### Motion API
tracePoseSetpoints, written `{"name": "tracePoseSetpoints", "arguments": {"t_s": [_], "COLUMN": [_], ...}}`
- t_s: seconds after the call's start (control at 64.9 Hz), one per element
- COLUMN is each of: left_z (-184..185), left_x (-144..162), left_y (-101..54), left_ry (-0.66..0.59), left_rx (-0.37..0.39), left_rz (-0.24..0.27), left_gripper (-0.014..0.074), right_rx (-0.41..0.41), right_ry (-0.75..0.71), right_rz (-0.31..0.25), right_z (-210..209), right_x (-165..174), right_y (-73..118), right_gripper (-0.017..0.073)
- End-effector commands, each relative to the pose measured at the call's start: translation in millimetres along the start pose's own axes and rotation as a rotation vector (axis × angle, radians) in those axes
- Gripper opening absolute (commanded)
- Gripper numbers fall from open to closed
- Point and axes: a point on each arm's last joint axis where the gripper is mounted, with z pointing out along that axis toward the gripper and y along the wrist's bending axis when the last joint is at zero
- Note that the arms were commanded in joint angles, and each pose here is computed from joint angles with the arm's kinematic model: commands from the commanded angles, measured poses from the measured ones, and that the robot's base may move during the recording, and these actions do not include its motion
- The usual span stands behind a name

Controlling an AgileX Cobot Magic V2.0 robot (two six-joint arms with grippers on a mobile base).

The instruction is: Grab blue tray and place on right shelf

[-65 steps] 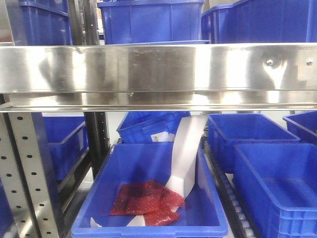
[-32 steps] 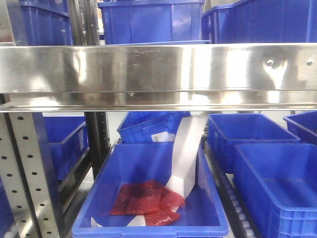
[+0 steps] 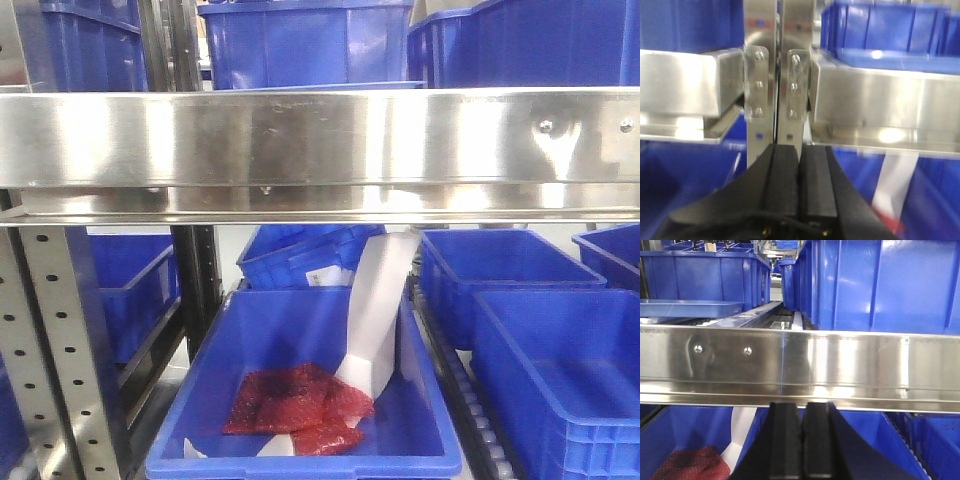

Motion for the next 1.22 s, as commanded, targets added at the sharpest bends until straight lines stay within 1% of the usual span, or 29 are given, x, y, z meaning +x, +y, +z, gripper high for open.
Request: {"name": "tracePoseSetpoints", "arguments": {"t_s": [0.0,0.355,0.509,1.203], "left_z": [-1.4,-1.8,-2.0,-2.0], "left_x": [1.4,1.9,-0.7,-0.3], "left_y": [0.0,0.0,-0.3,-0.3], "left_ry": [-0.072,-0.075,-0.103,-0.099], "left_rx": [0.005,0.005,0.009,0.009], "left_rz": [-0.016,-0.01,-0.01,-0.01], "left_gripper": [-0.0048,-0.0048,-0.0048,-0.0048], "right_rx": [0.008,0.008,0.008,0.008], "right_ry": [-0.13,-0.128,-0.128,-0.128], "right_rz": [-0.001,-0.001,-0.001,-0.001], "right_z": [-3.1,-3.0,-3.0,-3.0], "right_x": [-17.1,-17.0,-17.0,-17.0], "right_y": [-0.2,-0.2,-0.2,-0.2], "right_gripper": [0.0056,0.0056,0.0056,0.0056]}}
